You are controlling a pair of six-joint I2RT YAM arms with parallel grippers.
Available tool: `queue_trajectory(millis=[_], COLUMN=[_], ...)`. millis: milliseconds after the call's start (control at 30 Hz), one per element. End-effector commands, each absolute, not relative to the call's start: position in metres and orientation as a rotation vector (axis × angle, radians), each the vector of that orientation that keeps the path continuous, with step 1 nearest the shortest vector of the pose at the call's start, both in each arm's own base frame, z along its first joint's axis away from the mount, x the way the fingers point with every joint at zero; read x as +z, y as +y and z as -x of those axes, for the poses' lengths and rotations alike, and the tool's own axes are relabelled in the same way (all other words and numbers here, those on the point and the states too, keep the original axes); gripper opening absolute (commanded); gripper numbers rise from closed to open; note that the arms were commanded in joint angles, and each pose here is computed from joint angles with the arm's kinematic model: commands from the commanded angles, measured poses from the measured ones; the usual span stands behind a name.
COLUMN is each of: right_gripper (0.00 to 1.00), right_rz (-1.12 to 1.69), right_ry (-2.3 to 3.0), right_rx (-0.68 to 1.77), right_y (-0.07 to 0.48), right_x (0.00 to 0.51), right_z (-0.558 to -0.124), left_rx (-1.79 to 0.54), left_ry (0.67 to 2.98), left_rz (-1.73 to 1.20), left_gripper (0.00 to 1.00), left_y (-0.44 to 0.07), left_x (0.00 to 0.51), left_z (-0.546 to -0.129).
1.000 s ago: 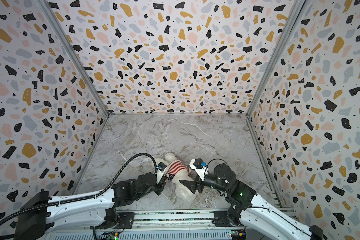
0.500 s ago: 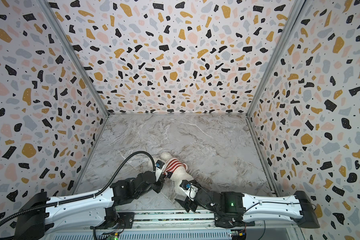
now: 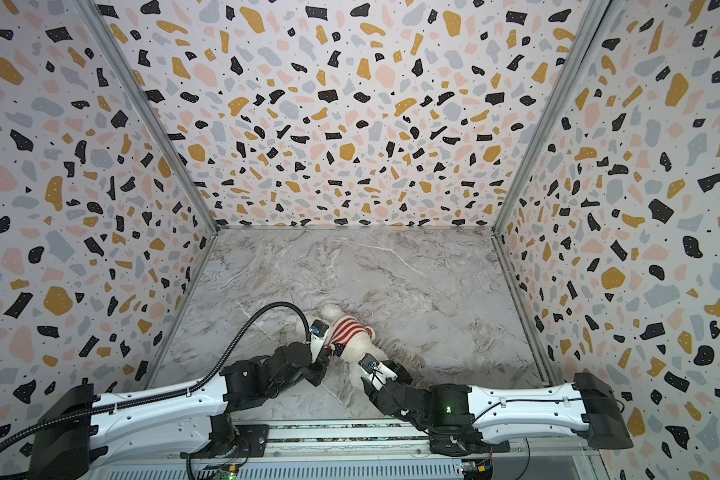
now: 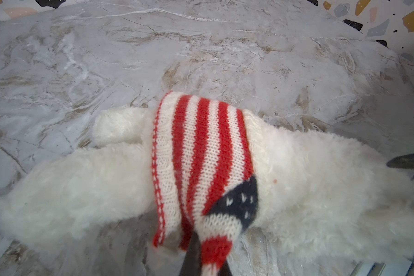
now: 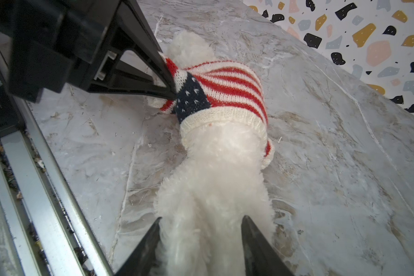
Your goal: Dress the teddy bear
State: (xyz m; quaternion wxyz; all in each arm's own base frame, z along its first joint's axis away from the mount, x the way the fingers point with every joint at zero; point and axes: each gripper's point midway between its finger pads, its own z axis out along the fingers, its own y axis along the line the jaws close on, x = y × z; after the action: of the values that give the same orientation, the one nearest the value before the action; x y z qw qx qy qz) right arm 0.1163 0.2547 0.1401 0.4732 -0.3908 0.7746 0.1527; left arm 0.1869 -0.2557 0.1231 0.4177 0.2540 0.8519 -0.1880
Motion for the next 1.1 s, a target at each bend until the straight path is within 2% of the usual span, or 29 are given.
queue_trajectory(millis=[0,200,400,533,700,800,833,933,1067], right_gripper=[0.43,0.23,0.01,0.0,0.0,0.0,0.0,0.0,0.0], right_rz=[0.915,0.958,1.019,1.108,1.128,1.122,1.11,1.066,1.023], right_ry=[1.876,1.832,1.722,1.627,1.594,1.562,1.556,1.575,1.601], right_rx=[0.377,0.374,0.441,0.566,0.674,0.745,0.762,0.796,0.853], right_y=[0.256,0.262,0.274,0.287,0.283,0.277,0.274,0.264,0.26], right_x=[0.155,0.167,0.201,0.231,0.276,0.302,0.309,0.318,0.317], right_z=[-0.119,-0.116,-0.108,-0.091,-0.091,-0.102,-0.108,-0.132,-0.157], left_rx=[-0.512,-0.506,-0.479,-0.48,-0.504,-0.531,-0.546,-0.573,-0.543], left_ry=[2.082,2.074,2.067,2.044,1.975,1.914,1.89,1.844,1.864], left_rz=[-0.58,-0.56,-0.549,-0.547,-0.507,-0.44,-0.417,-0.374,-0.376], left_gripper=[0.0,0.0,0.0,0.24,0.44,0.69,0.74,0.82,0.84], left_y=[-0.26,-0.257,-0.252,-0.248,-0.239,-0.228,-0.225,-0.219,-0.216], left_x=[0.143,0.146,0.15,0.16,0.182,0.2,0.207,0.221,0.22], left_z=[-0.194,-0.195,-0.197,-0.197,-0.197,-0.197,-0.197,-0.197,-0.198])
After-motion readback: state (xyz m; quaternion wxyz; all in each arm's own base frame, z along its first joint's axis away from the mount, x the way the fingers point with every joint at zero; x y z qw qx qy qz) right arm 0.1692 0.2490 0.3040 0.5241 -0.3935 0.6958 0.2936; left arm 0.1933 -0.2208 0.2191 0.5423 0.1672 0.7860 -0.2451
